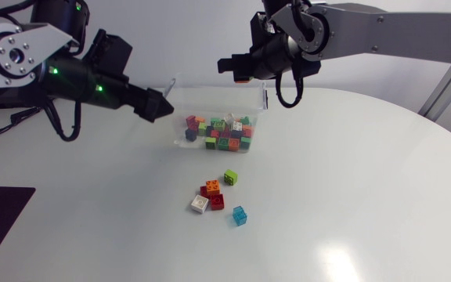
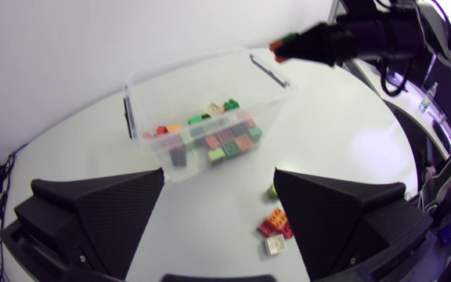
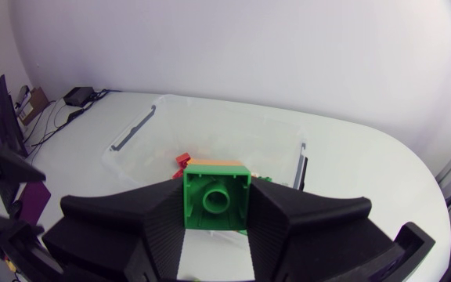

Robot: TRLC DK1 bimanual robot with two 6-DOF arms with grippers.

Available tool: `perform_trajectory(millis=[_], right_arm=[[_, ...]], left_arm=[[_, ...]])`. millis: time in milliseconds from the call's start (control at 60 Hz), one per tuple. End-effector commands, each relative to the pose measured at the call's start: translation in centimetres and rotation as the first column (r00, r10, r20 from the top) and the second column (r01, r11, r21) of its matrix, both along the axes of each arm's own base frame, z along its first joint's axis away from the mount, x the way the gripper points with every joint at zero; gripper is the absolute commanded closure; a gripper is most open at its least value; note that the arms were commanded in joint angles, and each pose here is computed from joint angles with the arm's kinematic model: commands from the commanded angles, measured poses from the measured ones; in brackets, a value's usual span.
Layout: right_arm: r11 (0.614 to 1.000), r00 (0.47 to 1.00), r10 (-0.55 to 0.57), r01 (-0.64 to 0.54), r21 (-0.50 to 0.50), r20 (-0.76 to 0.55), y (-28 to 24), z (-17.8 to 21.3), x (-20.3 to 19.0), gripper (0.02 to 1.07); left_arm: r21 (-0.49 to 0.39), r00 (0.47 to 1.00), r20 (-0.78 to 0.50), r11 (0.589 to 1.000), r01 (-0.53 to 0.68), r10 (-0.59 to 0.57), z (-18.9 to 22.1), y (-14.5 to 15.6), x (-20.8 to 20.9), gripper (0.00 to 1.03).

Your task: Place the duplo bricks in the container

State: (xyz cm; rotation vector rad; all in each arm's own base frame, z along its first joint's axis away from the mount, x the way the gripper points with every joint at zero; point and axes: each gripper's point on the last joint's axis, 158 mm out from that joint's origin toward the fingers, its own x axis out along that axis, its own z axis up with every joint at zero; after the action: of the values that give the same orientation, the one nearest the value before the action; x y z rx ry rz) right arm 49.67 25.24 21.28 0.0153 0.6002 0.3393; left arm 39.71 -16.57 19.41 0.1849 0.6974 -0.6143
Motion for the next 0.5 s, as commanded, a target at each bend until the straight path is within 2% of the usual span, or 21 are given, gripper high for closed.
perform_trajectory(millis=[0,83,250,350,417,433,450,483], right_arm=[[1.000,1.000,-0.008,0.008,-0.018,0.014,0.1,-1.0,1.5,0.77],[1.000,1.000,-0.009,0.009,-0.016,0.028,0.5,-1.7,2.4,0.77],[0.999,0.998,-0.013,0.015,-0.032,0.069,1.3,-2.5,4.0,0.76],[0.998,0.996,-0.024,0.029,-0.054,0.087,1.6,-3.0,5.2,0.72],[0.996,0.994,-0.045,0.051,-0.068,0.097,1.5,-3.2,5.8,0.51],[0.995,0.993,-0.057,0.065,-0.076,0.102,1.3,-3.3,6.1,0.36],[0.994,0.993,-0.063,0.072,-0.081,0.103,1.2,-3.4,6.2,0.26],[0.993,0.991,-0.071,0.081,-0.085,0.109,1.1,-3.2,6.3,0.14]], left_arm=[[0.030,0.998,-0.037,0.998,0.051,-0.050,-1.7,-0.4,-2.3,0.05],[0.050,0.991,-0.093,0.994,0.096,-0.091,-4.2,-1.0,-4.8,0.05],[0.062,0.978,-0.162,0.987,0.146,-0.135,-7.0,-2.1,-7.3,0.05],[0.067,0.966,-0.201,0.982,0.178,-0.162,-8.5,-3.0,-8.9,0.06],[0.065,0.959,-0.226,0.980,0.189,-0.170,-9.3,-3.4,-9.8,0.06],[0.068,0.956,-0.238,0.979,0.192,-0.171,-9.7,-3.6,-10.1,0.06],[0.070,0.954,-0.244,0.978,0.196,-0.174,-9.9,-3.7,-10.3,0.06],[0.079,0.950,-0.254,0.976,0.205,-0.180,-10.4,-3.9,-10.8,0.06]])
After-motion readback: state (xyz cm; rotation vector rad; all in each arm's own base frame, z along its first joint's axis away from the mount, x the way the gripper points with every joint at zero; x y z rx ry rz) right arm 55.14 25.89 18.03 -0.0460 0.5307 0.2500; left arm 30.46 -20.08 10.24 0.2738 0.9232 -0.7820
